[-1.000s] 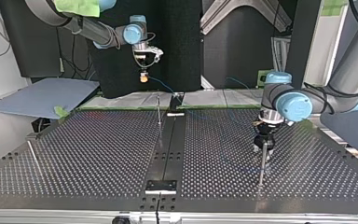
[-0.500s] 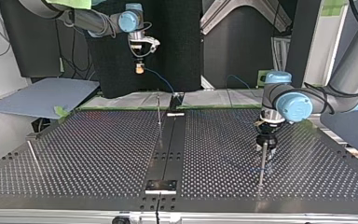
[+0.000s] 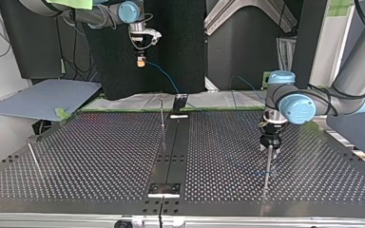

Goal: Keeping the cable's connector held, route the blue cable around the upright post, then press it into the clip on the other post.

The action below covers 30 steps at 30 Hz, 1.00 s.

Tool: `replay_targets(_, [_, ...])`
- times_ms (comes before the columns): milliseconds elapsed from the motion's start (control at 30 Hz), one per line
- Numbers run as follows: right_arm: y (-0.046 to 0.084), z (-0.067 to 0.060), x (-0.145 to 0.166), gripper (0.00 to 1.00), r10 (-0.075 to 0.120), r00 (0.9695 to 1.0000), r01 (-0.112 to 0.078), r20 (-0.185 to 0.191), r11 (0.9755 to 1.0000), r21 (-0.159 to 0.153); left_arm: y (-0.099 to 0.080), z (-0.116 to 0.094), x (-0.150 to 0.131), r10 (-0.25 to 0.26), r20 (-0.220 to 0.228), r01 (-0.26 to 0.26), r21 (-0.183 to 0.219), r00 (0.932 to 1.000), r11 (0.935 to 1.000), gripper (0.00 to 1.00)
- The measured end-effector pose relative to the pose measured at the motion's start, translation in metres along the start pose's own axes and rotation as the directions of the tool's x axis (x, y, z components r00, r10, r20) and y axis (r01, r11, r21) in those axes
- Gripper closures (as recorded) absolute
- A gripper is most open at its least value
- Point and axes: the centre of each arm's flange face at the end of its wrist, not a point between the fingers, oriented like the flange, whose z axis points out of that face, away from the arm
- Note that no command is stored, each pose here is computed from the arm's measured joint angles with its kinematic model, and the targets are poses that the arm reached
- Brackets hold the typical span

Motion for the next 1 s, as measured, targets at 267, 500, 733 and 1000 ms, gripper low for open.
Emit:
replay_targets(267, [0.0, 0.005, 0.005, 1.0, 0.011, 0.9992, -0.01, -0.039, 0.9998, 0.017, -0.001, -0.001, 0.001, -0.059, -0.007, 0.059, -0.002, 0.9982, 0.9983, 0.02])
replay_targets(500, [0.001, 0.009, 0.007, 1.0, 0.021, 0.9983, -0.019, -0.055, 0.9992, 0.035, 0.003, -0.007, 0.005, -0.125, -0.037, 0.124, -0.046, 0.9914, 0.9912, 0.02])
replay_targets(733, [0.001, 0.01, 0.007, 1.0, 0.022, 0.9981, -0.019, -0.058, 0.9988, 0.045, 0.015, -0.013, 0.005, -0.21, -0.05, 0.202, -0.129, 0.9765, 0.9708, 0.02])
replay_targets(1000, [0.0, 0.01, 0.007, 1.0, 0.022, 0.9981, -0.019, -0.058, 0.9984, 0.054, 0.035, -0.021, 0.014, -0.286, -0.035, 0.276, -0.172, 0.9577, 0.9457, 0.02])
